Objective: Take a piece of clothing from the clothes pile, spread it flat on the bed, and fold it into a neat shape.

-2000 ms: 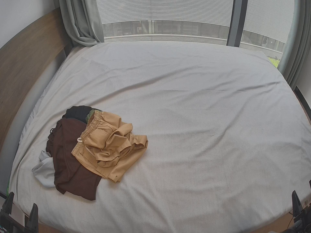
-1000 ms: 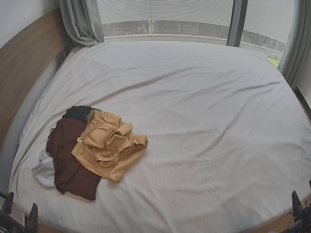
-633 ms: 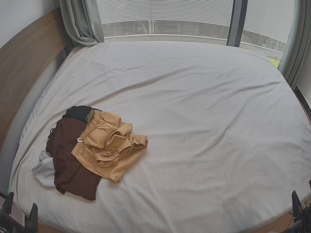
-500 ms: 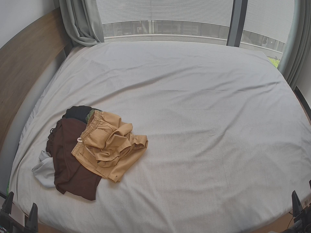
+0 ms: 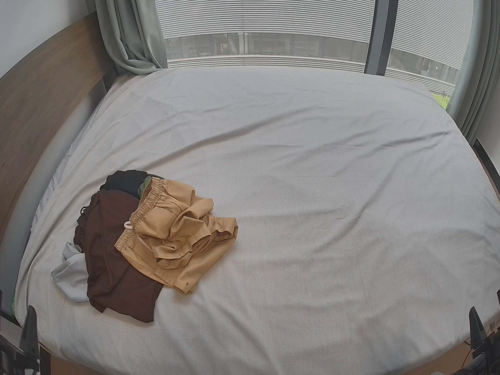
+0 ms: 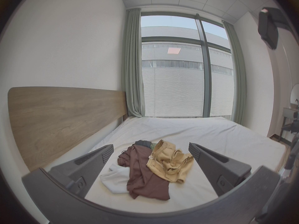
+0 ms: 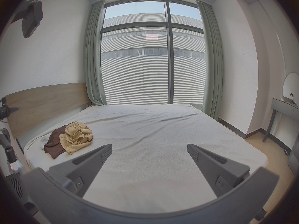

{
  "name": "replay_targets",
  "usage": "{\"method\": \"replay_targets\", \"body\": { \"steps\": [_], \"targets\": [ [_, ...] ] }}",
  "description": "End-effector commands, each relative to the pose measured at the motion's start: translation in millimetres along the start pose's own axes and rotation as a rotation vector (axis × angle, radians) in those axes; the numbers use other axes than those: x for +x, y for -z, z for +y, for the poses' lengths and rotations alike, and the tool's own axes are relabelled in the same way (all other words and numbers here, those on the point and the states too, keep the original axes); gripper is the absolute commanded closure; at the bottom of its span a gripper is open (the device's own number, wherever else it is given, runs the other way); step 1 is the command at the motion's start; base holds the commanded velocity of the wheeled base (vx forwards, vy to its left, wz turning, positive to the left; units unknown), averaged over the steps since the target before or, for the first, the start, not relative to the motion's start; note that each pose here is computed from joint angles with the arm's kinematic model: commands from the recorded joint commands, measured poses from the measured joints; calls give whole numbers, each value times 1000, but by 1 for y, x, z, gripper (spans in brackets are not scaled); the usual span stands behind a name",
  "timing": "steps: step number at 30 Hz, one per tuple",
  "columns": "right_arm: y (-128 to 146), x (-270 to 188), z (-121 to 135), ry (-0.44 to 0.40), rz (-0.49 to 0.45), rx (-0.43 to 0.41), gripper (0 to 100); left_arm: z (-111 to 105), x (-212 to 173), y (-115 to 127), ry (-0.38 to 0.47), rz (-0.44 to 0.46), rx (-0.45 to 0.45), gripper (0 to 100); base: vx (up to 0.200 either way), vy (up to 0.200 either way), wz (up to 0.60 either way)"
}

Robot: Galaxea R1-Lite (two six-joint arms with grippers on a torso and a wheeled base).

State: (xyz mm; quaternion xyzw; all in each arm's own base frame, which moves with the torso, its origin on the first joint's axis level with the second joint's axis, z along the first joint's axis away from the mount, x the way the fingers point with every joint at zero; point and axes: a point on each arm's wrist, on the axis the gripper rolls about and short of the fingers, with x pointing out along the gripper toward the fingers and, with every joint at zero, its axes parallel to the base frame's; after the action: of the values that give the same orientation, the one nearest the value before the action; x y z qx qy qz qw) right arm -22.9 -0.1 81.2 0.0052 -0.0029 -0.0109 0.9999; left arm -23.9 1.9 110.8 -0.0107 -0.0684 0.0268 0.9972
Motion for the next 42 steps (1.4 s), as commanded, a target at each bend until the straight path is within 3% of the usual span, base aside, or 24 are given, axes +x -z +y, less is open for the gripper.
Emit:
{"method": "replay_targets", "body": {
  "steps": [1,6,14,22,33,42],
  "targets": [
    [5,1,0,0,9,0,0,-1,21,-32,59,39,-30,0,0,0,0],
    [5,1,0,-2,9,0,0,-6,45,-61,162,109,-185,0,0,0,0],
    [5,1,0,0,9,0,0,-20,88,-79,215,244,-245,0,0,0,0],
    [5,1,0,-3,9,0,0,-33,138,-90,237,299,-263,0,0,0,0],
    [5,1,0,-3,9,0,0,-40,174,-71,198,417,-282,0,0,0,0],
    [5,1,0,-3,6,0,0,-39,214,-48,175,449,-291,0,0,0,0]
  ]
}}
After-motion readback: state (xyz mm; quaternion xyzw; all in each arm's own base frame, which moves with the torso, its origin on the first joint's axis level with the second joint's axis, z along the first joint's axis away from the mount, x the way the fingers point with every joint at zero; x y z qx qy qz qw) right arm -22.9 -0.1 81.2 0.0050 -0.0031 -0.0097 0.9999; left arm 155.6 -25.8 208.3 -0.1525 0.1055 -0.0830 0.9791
